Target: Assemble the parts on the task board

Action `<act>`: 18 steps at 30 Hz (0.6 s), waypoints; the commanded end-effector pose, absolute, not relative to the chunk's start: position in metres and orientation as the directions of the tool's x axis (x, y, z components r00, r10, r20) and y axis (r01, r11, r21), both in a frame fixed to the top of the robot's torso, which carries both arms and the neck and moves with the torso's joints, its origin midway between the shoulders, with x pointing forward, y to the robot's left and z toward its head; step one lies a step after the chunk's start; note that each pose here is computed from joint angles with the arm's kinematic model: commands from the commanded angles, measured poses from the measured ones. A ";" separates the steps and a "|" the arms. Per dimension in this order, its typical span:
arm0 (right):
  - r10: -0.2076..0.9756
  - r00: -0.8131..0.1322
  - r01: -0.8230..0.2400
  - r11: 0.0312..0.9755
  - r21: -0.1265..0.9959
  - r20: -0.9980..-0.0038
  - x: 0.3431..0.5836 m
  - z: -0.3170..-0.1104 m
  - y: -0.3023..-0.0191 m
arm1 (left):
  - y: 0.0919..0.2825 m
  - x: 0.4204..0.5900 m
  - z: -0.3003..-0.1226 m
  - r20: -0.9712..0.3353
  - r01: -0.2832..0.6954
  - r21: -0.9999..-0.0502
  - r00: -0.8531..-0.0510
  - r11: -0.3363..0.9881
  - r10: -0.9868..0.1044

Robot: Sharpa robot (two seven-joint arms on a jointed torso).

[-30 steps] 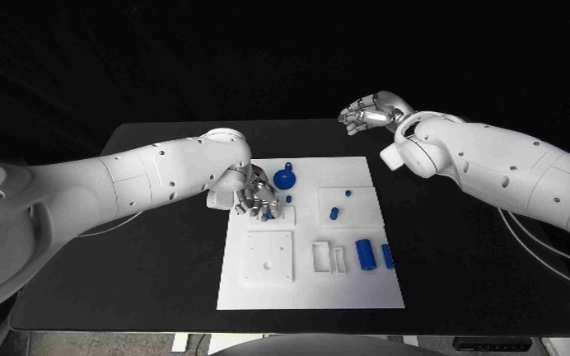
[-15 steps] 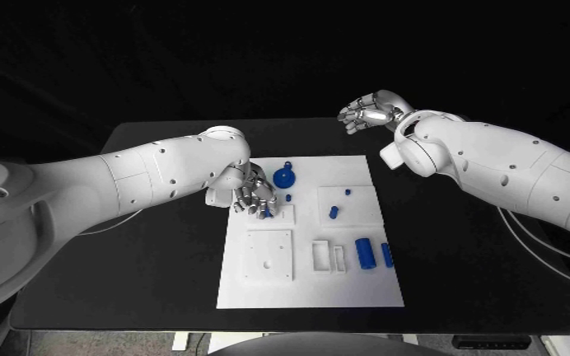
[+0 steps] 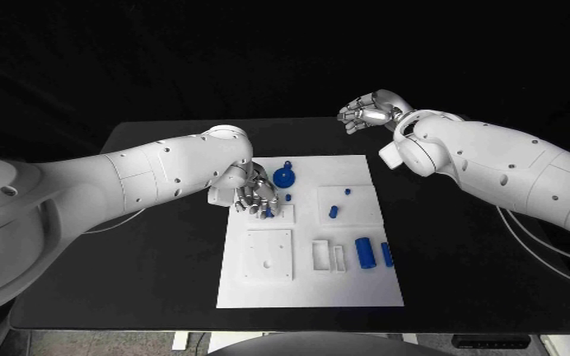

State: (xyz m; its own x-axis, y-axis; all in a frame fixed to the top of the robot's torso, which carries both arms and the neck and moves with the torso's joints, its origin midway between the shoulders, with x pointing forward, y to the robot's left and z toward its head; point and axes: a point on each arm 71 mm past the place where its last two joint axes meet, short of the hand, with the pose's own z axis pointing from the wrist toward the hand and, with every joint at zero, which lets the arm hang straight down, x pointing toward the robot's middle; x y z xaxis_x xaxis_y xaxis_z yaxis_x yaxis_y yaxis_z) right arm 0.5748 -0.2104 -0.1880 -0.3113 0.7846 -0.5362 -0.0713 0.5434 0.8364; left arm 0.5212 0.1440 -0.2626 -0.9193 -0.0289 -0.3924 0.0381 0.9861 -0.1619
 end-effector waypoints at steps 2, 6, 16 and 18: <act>0.782 -0.323 -0.077 0.540 0.838 -0.533 0.574 -0.188 -0.209 | 0.142 0.520 -0.263 -0.369 0.059 -0.166 -0.929 0.984 -0.006; 0.782 -0.323 -0.077 0.540 0.838 -0.533 0.574 -0.188 -0.209 | 0.143 0.519 -0.263 -0.362 0.062 -0.161 -0.932 0.985 -0.001; 0.782 -0.323 -0.078 0.540 0.838 -0.533 0.574 -0.188 -0.208 | 0.141 0.518 -0.263 -0.351 0.072 -0.159 -0.936 0.985 0.012; 0.782 -0.323 -0.078 0.540 0.838 -0.533 0.574 -0.188 -0.208 | 0.140 0.519 -0.263 -0.350 0.071 -0.160 -0.937 0.985 0.010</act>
State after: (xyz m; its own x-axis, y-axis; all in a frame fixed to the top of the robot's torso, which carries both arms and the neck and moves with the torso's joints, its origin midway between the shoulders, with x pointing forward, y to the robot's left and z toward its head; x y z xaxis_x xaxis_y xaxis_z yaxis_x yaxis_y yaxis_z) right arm 0.5748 -0.2099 -0.1881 -0.3121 0.7845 -0.5359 -0.0717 0.5430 0.8366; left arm 0.5211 0.1440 -0.2626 -0.9276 -0.0116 -0.3735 0.0501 0.9866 -0.1552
